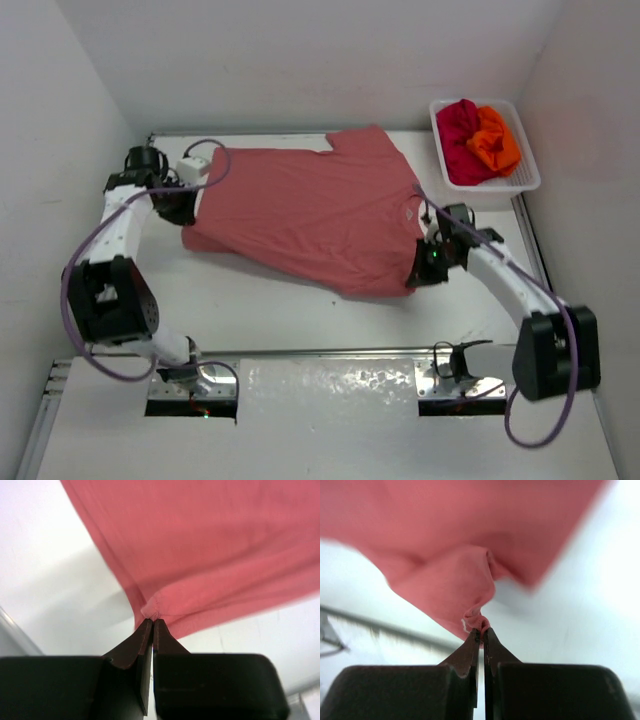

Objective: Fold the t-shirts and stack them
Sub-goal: Fold the flattened tshirt in 1/3 of the way

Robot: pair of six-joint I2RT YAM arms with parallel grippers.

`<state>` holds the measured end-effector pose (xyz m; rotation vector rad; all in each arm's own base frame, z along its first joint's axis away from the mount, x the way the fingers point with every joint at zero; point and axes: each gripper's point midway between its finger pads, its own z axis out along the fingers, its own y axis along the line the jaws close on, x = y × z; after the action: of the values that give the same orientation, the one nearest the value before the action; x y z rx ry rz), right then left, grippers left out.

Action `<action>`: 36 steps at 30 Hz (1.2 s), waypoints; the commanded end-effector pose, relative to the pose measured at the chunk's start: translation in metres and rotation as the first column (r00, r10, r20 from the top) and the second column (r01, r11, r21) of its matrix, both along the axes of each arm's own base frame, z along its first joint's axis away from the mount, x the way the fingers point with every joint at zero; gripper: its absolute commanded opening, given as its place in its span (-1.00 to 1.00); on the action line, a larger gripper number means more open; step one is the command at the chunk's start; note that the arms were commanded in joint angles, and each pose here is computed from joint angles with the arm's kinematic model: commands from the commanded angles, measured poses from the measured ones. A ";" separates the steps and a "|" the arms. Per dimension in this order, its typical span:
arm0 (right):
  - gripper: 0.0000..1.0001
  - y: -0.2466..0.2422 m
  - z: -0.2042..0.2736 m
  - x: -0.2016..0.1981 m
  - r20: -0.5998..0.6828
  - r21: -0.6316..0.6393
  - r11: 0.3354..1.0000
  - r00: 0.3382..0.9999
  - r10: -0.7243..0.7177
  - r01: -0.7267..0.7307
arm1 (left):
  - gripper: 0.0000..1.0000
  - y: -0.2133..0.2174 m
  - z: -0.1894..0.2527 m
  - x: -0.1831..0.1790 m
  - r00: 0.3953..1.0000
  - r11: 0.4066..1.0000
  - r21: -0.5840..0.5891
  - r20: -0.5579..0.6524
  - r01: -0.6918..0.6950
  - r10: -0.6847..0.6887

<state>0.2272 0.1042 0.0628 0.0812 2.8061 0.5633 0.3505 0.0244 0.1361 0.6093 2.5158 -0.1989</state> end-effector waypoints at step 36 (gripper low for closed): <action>-1.00 -0.033 -0.003 0.248 0.118 0.030 0.964 0.957 -0.265 0.264 | -1.00 0.053 -0.077 0.069 0.960 0.970 0.060 -0.135 -0.237 0.244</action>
<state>0.4434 0.0824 0.0354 0.4272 2.7350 0.5535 0.3912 0.0691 0.0365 0.3874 2.8100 -0.1384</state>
